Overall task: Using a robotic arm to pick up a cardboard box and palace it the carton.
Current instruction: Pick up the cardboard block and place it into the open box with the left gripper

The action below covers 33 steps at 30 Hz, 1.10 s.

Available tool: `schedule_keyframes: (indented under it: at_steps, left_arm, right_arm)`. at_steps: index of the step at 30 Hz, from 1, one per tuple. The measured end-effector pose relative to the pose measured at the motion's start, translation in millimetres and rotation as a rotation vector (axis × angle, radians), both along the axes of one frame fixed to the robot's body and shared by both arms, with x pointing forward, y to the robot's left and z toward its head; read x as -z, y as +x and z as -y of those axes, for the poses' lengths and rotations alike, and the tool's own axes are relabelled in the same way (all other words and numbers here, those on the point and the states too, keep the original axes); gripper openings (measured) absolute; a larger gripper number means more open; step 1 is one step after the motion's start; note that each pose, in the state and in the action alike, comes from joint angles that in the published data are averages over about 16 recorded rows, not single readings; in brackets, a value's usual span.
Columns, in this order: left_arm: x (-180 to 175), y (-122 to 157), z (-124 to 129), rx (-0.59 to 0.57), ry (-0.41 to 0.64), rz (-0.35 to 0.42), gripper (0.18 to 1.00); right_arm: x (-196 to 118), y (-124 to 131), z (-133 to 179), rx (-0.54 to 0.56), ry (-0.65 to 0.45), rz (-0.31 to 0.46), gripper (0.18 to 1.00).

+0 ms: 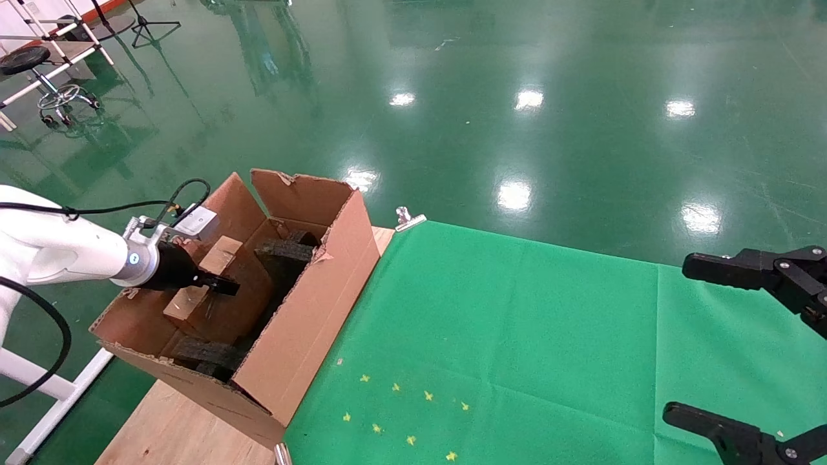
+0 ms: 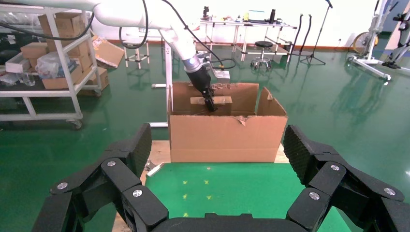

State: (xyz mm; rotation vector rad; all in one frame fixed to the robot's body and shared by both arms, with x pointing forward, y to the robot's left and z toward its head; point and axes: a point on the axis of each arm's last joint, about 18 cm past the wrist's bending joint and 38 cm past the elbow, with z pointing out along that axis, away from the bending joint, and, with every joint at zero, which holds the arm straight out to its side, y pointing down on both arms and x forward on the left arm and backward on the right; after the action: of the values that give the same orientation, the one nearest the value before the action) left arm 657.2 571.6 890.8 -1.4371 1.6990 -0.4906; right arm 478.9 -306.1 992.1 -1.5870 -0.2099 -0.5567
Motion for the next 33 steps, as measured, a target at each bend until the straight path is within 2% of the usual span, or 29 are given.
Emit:
schedule_keyframes:
  at_steps: [8, 14, 23, 33]
  left_arm:
    - [-0.2, -0.9, -0.5, 0.001, 0.000, -0.004, 0.403]
    - [0.1, -2.0, -1.2, 0.001, 0.001, -0.009, 0.487]
    - [-4.9, -2.5, -1.1, 0.006, -0.008, 0.001, 0.674]
    - [-51.2, -17.6, 6.0, 0.108, -0.157, 0.100, 0.862]
  right_arm:
    - [0.0, 0.0, 0.0, 0.000, 0.000, 0.000, 1.001]
    - [0.0, 0.0, 0.0, 0.000, 0.000, 0.000, 1.001]
    - [0.0, 0.0, 0.0, 0.000, 0.000, 0.000, 1.001]
    - [0.0, 0.0, 0.0, 0.000, 0.000, 0.000, 1.001]
